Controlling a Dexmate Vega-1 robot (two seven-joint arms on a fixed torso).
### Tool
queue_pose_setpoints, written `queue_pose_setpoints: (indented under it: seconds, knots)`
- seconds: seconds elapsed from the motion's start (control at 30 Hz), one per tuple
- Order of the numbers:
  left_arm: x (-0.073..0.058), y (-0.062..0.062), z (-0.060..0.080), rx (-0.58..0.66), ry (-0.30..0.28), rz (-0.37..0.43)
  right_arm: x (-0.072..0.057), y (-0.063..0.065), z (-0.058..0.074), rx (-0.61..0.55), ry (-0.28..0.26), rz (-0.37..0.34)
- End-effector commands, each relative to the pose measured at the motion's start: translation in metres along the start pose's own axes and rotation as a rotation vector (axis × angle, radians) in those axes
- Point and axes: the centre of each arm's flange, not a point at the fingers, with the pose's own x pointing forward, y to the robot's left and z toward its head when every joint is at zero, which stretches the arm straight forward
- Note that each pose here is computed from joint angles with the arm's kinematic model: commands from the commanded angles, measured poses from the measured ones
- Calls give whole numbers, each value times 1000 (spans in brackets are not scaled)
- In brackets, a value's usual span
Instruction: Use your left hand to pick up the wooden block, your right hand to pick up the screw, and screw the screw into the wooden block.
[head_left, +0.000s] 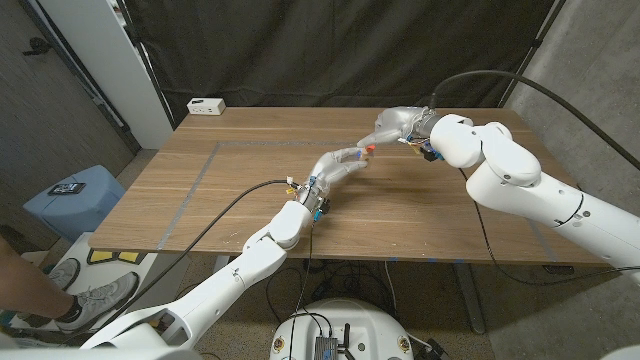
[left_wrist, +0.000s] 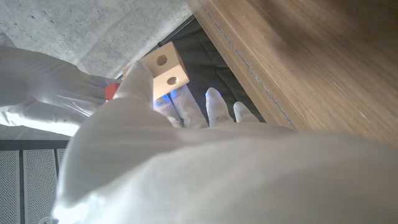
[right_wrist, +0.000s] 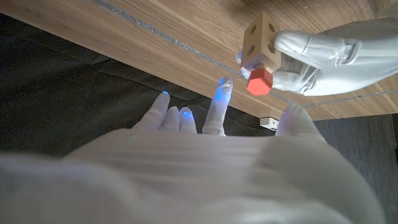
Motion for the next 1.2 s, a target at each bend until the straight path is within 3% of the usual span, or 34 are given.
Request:
queue_pose_setpoints:
  seconds: [0.03,0.83,1.2]
  knots:
    - [1,1,-1,-11,5,5,-6,-4,-1,2,-35,-15]
    - [7,4,-3,-37,19,8,-13,-6,-7,13,-152,-32]
    - [8,5,-5,-46,24,4,-12,-5,-9,-12,-173,-29]
